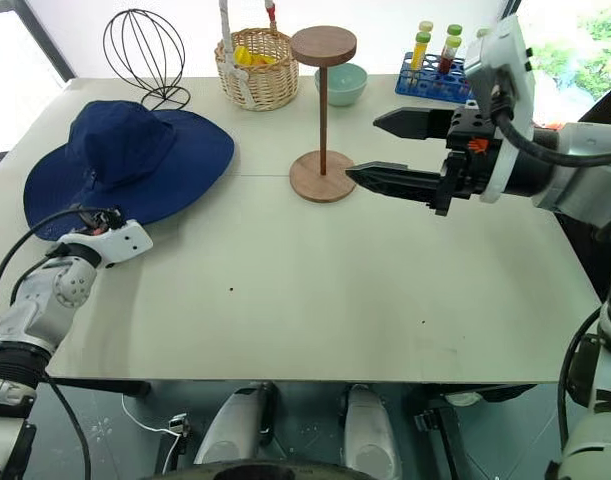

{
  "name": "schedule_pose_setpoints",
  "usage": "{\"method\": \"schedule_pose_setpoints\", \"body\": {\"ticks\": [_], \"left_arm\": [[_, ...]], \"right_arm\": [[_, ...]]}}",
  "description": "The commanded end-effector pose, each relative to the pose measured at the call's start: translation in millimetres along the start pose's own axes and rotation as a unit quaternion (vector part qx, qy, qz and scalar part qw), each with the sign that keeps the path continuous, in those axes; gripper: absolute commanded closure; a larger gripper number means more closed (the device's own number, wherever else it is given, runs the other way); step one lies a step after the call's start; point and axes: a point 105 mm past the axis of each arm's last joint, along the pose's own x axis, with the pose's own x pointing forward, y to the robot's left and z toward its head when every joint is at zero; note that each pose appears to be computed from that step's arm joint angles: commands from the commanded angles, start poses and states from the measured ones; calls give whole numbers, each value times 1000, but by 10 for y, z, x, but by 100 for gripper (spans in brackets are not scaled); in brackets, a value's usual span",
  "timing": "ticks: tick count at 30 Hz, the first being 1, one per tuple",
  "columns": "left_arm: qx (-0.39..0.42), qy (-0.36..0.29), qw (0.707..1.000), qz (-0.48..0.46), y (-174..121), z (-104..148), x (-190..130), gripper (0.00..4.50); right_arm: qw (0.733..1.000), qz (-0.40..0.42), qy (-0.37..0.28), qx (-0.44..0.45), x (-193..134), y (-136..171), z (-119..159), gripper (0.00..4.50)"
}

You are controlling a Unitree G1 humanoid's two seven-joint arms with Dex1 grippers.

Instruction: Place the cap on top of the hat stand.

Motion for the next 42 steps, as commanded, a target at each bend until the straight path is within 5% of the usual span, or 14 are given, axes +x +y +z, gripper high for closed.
{"method": "schedule_pose_setpoints", "body": {"ticks": [1,9,17,26,32,42], "left_arm": [[-9,-19,994,109,906,95,27,446],[-8,-65,975,214,1913,386,-30,446],[-25,-139,952,271,2490,886,-56,446],[-81,-229,931,272,2645,1642,244,446],[-84,-246,925,276,2711,1871,390,446],[-104,-386,869,290,2890,2555,120,446]], "right_arm": [[999,-16,-21,-33,-120,-6,138,0],[999,-18,-27,-29,-138,11,72,0],[999,-24,-34,-23,-155,2,43,0],[998,-38,-54,-24,-222,2,119,0],[996,-59,-58,-25,-292,23,121,0],[994,-90,-61,-27,-383,-4,158,0]]}}
